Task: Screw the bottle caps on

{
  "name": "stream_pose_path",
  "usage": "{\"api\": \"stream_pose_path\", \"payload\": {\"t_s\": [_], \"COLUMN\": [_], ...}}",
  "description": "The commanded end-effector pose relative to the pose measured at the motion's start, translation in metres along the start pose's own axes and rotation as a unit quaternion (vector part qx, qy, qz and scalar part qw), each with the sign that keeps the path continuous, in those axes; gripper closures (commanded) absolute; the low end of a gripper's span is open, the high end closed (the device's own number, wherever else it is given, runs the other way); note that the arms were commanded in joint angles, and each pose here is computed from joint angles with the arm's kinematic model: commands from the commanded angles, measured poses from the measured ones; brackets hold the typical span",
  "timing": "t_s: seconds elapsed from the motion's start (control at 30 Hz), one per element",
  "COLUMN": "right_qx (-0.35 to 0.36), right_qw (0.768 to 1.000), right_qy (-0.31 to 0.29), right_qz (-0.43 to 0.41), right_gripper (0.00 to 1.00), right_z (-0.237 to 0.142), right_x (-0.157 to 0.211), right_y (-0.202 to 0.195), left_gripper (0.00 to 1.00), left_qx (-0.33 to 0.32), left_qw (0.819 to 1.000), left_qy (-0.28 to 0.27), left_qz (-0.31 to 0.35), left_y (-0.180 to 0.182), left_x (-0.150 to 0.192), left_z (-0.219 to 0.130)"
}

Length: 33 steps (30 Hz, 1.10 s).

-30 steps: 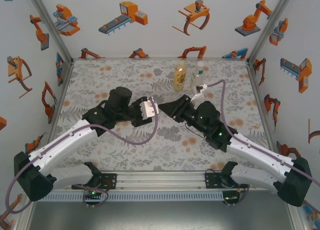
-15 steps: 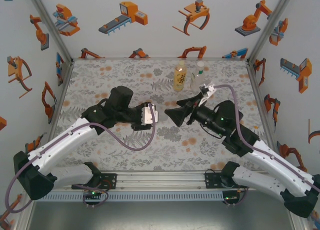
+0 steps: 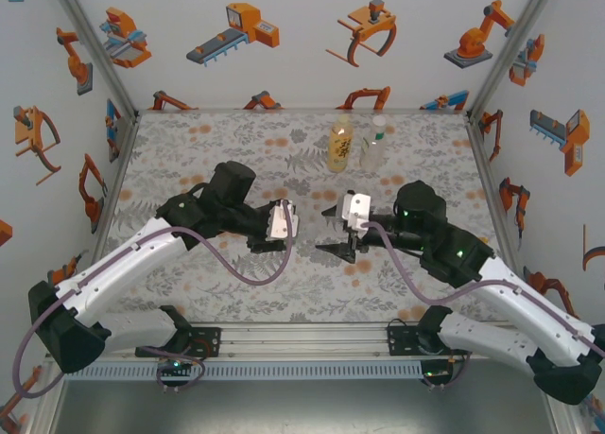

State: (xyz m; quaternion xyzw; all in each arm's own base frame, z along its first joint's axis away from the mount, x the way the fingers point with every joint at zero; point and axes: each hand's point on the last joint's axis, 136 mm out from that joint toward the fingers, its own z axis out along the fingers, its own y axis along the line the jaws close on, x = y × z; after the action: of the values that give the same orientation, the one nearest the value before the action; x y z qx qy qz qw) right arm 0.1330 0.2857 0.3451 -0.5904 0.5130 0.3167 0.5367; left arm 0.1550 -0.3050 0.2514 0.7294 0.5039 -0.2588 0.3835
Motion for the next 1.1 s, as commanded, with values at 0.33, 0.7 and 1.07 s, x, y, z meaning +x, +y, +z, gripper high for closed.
{"api": "stream_pose_path", "payload": {"t_s": [0.33, 0.7, 1.07], "right_qx": [-0.026, -0.014, -0.002], "right_qw": [0.998, 0.998, 0.999], "right_qy": [-0.025, -0.024, -0.028], "right_qz": [-0.058, -0.047, -0.038], "right_gripper": [0.53, 0.53, 0.75], "right_z": [0.013, 0.014, 0.010], "right_x": [-0.003, 0.001, 0.000], "right_y": [0.003, 0.000, -0.001], "left_gripper": [1.00, 1.00, 1.00], "left_qx": [0.004, -0.009, -0.011], "left_qw": [1.000, 1.000, 1.000], "left_qy": [-0.017, -0.024, -0.025], "left_qz": [0.004, 0.006, 0.006], "left_y": [0.002, 0.005, 0.006], "left_x": [-0.011, -0.013, -0.013], "left_z": [-0.001, -0.002, -0.002]}}
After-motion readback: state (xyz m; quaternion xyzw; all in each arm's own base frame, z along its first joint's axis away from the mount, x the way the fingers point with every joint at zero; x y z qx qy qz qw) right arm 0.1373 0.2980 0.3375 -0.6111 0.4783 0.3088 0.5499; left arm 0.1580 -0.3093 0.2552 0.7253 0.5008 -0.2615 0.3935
